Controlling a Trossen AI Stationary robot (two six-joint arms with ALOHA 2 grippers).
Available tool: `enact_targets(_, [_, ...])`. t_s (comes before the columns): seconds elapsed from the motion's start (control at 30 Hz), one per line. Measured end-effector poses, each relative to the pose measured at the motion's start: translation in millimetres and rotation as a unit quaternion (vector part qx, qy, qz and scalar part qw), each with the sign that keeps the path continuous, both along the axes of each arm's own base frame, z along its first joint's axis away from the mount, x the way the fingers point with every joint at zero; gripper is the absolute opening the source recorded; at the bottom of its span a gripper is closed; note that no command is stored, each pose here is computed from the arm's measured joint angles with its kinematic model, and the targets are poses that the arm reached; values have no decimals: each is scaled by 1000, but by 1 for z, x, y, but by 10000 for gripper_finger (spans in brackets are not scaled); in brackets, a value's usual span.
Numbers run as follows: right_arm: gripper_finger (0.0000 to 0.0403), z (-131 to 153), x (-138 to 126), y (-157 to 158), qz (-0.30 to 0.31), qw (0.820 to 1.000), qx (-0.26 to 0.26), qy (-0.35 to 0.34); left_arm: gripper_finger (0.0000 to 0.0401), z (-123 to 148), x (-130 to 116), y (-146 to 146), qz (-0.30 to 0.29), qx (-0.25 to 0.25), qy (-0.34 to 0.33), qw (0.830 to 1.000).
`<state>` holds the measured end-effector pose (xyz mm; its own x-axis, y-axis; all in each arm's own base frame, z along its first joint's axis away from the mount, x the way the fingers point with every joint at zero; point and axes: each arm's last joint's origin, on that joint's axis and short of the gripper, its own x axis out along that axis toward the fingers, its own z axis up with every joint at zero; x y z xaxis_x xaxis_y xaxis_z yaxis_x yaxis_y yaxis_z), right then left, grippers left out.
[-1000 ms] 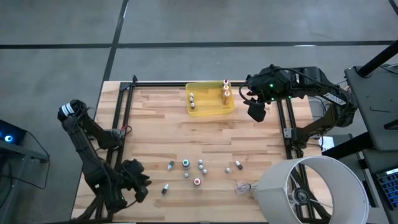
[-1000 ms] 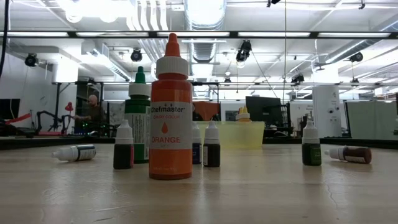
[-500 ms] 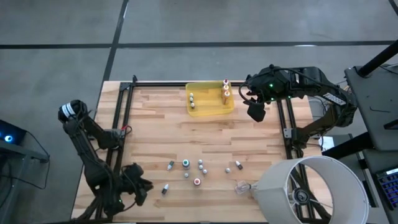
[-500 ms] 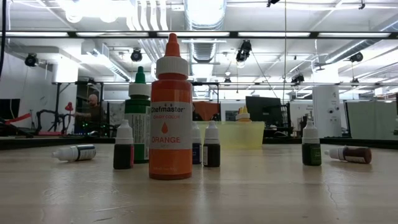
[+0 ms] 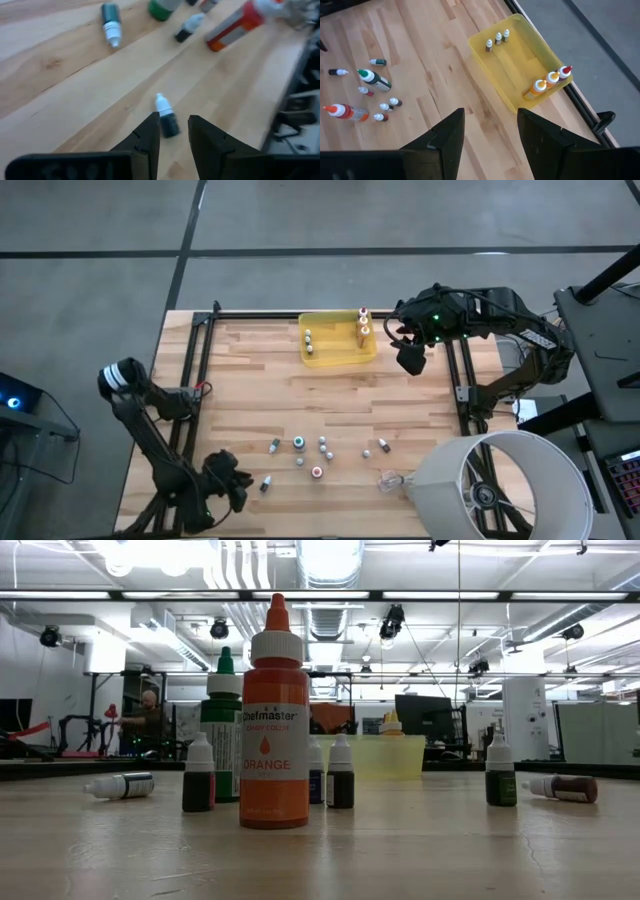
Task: Pick & Place food coloring
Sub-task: Put the left small green food coloring bottle into the yellow bin
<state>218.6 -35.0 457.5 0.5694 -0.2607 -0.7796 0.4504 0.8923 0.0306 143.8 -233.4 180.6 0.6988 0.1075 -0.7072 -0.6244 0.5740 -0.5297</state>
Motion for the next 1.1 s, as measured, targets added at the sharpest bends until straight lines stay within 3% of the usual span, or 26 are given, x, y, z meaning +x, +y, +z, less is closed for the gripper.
enact_targets(0.4, [173, 0, 0, 0, 0, 1000, 0, 0, 75, -29, 26, -2, 75, 34, 29, 996])
enact_targets(0.63, [173, 0, 0, 0, 1, 1000, -1, 1, 74, -29, 31, 6, 90, 89, 99, 987])
enact_targets(0.9, [173, 0, 0, 0, 1, 1000, -1, 1, 59, -31, 37, -3, 110, 102, 108, 983])
enact_targets(1.1, [173, 0, 0, 0, 1, 1000, -1, 1, 52, -37, 42, -9, 90, 125, 116, 981])
